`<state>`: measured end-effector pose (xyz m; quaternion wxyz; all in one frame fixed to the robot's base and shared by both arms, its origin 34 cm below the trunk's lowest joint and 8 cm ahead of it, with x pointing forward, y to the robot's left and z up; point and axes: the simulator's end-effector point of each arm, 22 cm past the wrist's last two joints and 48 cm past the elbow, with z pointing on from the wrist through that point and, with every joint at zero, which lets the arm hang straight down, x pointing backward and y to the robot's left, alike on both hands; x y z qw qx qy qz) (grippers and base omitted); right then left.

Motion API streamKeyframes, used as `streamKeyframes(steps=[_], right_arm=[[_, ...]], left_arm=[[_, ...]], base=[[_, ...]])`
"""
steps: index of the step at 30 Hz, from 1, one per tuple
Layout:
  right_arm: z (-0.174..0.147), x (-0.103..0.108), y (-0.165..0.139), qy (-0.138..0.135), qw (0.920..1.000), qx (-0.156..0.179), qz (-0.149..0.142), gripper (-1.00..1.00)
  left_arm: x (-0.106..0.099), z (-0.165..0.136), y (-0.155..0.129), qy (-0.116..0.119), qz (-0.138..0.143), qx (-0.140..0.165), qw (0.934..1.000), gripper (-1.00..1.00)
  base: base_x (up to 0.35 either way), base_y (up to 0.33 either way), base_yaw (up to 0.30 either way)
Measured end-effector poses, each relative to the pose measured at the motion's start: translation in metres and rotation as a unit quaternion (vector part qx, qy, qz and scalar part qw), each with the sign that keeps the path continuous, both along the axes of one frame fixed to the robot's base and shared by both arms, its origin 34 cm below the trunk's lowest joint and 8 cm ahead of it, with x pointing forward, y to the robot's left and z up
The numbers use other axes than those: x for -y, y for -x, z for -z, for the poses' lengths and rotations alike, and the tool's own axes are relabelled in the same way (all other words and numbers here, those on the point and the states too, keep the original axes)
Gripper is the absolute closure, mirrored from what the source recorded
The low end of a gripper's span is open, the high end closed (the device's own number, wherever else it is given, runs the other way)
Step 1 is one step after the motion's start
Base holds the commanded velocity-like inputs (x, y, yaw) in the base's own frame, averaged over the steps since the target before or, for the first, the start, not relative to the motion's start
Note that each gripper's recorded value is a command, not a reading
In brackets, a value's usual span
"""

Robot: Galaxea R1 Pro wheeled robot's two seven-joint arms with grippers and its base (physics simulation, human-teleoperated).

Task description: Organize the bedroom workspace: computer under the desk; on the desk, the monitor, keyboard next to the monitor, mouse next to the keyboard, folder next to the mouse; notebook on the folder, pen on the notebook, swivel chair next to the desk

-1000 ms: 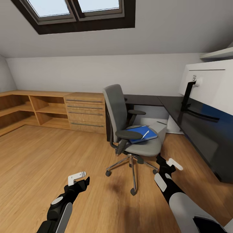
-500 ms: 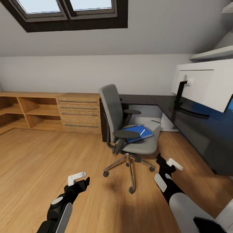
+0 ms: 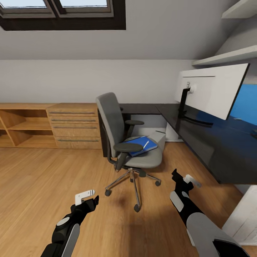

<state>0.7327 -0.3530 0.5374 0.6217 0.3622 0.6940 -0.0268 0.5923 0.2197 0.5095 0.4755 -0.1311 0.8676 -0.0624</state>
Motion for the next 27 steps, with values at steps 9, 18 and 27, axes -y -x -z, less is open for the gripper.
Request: streamKeyframes(steps=[9,18,27], right_arm=[[0.001,-0.006,-0.001,-0.001,1.0000,0.000,-0.006,-1.00],[-0.005,-0.021,-0.010,0.001,0.9988,0.019,-0.045,-1.00],[-0.002,-0.021,-0.008,0.000,0.9988,0.016,-0.045,-1.00]], left_arm=[[-0.001,0.004,0.001,0.000,-0.002,-0.005,1.0000,-1.00],[-0.023,0.080,0.087,-0.009,-0.036,-0.053,0.9979,-1.00],[-0.028,0.106,0.106,-0.016,-0.055,-0.040,0.9975,-1.00]], base=[[0.000,0.000,-0.011],[0.000,0.000,0.000],[0.000,0.000,0.000]])
